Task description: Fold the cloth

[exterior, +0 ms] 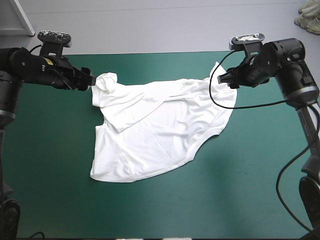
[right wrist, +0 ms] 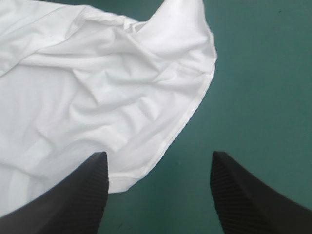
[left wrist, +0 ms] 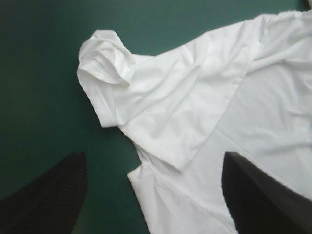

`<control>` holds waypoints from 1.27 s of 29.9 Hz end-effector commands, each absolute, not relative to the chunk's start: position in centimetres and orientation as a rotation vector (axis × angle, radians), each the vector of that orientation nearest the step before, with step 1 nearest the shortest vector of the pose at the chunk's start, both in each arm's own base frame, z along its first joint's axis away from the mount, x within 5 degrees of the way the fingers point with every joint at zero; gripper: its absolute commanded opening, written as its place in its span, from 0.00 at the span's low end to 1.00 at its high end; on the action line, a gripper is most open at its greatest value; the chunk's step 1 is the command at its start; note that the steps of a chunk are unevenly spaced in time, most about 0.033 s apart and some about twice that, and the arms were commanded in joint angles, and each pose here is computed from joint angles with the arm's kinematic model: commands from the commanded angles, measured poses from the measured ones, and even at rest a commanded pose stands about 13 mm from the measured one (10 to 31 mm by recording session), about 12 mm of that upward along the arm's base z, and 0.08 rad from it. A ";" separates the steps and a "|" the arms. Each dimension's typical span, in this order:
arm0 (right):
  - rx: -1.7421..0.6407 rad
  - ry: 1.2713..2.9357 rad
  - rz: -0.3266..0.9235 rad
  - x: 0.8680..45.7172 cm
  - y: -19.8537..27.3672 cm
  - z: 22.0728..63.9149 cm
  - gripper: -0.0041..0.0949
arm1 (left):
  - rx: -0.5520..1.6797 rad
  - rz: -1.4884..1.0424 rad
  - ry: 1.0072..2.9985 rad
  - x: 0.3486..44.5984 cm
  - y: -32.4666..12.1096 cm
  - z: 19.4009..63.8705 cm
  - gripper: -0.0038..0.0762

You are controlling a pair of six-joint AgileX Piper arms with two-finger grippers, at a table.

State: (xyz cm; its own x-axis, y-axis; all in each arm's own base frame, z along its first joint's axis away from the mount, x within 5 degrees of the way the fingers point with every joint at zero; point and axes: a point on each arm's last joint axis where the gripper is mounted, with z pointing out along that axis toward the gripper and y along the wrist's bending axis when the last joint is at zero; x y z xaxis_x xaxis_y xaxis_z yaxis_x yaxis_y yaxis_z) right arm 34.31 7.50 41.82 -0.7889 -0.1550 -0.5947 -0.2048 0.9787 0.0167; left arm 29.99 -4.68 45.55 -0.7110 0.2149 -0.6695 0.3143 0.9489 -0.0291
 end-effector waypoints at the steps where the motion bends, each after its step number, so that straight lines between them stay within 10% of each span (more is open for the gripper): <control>1: -0.253 2.445 0.117 31.5 6.8 43.0 0.59 | 0.397 -0.218 2.413 27.1 -5.3 45.7 0.73; 18: -0.316 2.529 0.030 29.7 6.0 39.9 0.57 | 0.615 -0.318 2.824 20.0 -11.4 27.7 0.73; 38: -0.327 2.531 0.042 29.7 6.1 39.9 0.56 | 0.718 -0.245 2.756 20.1 -15.1 22.6 0.73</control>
State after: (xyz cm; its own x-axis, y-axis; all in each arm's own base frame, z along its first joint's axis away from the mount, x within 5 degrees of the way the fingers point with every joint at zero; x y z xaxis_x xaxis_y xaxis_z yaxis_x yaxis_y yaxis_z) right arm 30.40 6.48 37.82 -0.8522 -0.2275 -0.4711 -0.2432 0.9696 -0.0283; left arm 19.77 -14.70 22.02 -0.8411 0.4661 -0.2745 0.5031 0.8605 -0.0803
